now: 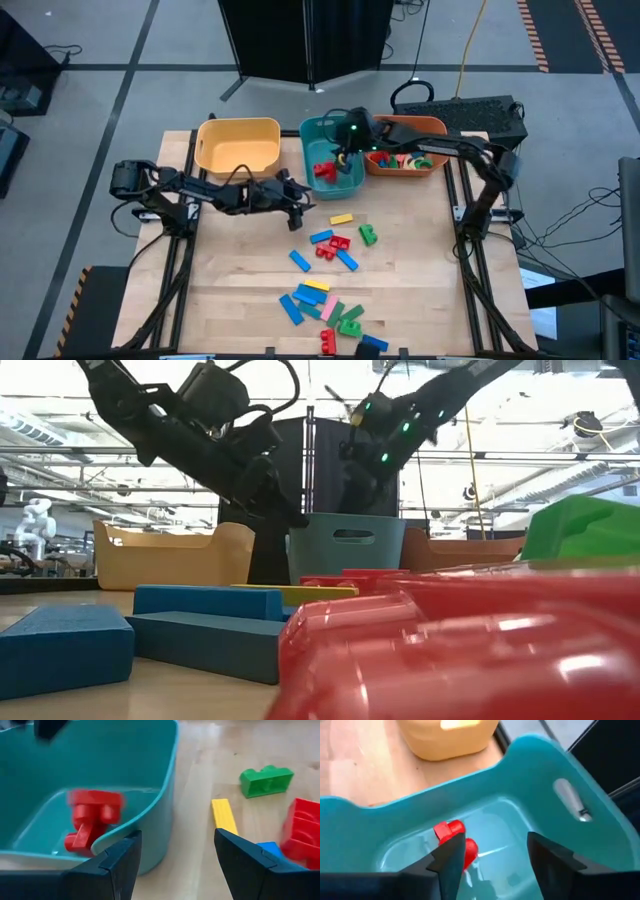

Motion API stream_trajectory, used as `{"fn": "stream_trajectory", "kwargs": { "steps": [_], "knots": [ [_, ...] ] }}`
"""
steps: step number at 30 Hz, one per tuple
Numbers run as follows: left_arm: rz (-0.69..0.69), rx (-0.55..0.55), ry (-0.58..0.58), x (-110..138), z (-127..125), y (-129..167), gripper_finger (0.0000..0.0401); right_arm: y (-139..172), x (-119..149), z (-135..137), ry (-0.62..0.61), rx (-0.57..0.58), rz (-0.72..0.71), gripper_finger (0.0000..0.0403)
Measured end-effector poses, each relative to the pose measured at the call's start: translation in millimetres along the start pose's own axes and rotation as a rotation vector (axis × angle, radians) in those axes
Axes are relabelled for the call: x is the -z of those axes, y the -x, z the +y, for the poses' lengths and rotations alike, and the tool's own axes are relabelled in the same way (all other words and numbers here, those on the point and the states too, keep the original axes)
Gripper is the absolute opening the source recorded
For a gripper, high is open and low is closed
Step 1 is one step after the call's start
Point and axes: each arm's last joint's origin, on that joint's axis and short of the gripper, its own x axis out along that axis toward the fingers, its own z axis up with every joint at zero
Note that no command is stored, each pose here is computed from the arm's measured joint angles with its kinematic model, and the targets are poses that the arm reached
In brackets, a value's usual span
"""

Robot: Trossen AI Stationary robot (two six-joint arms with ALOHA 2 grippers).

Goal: Sort blocks by size
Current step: Put the green 2 stud game piece into the blue bin

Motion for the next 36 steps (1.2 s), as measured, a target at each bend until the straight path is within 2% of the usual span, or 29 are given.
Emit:
{"fn": "stream_trajectory", "kwargs": {
  "steps": [7, 10, 15, 20, 25, 28, 32, 36],
  "knots": [
    [0.048, -0.050, 0.063, 5, 14, -2, 0.0241, 76, -7, 20, -0.004, -0.037, 0.036, 0.0194],
    [0.069, -0.083, 0.083, 7, 19, -3, 0.0241, 100, 1, 38, -0.008, -0.083, 0.127, 0.0189],
    [0.093, -0.129, 0.119, 10, 22, -2, 0.0241, 119, 18, 79, 0.066, -0.173, 0.309, 0.0188],
    [0.064, -0.100, 0.109, 7, 13, -2, 0.0241, 116, 46, 128, 0.103, -0.206, 0.384, 0.0187],
    [0.033, -0.073, 0.097, 4, 4, 0, 0.0241, 103, 73, 159, -0.057, -0.214, 0.347, 0.0187],
    [0.020, -0.058, 0.093, 1, 0, 0, 0.0241, 95, 86, 167, -0.148, -0.190, 0.315, 0.0187],
    [0.006, -0.039, 0.087, -3, -7, 1, 0.0241, 86, 108, 166, -0.228, -0.121, 0.350, 0.0187],
    [-0.007, -0.023, 0.081, -7, -12, 1, 0.0241, 77, 127, 166, -0.287, -0.116, 0.353, 0.0187]
  ]
}}
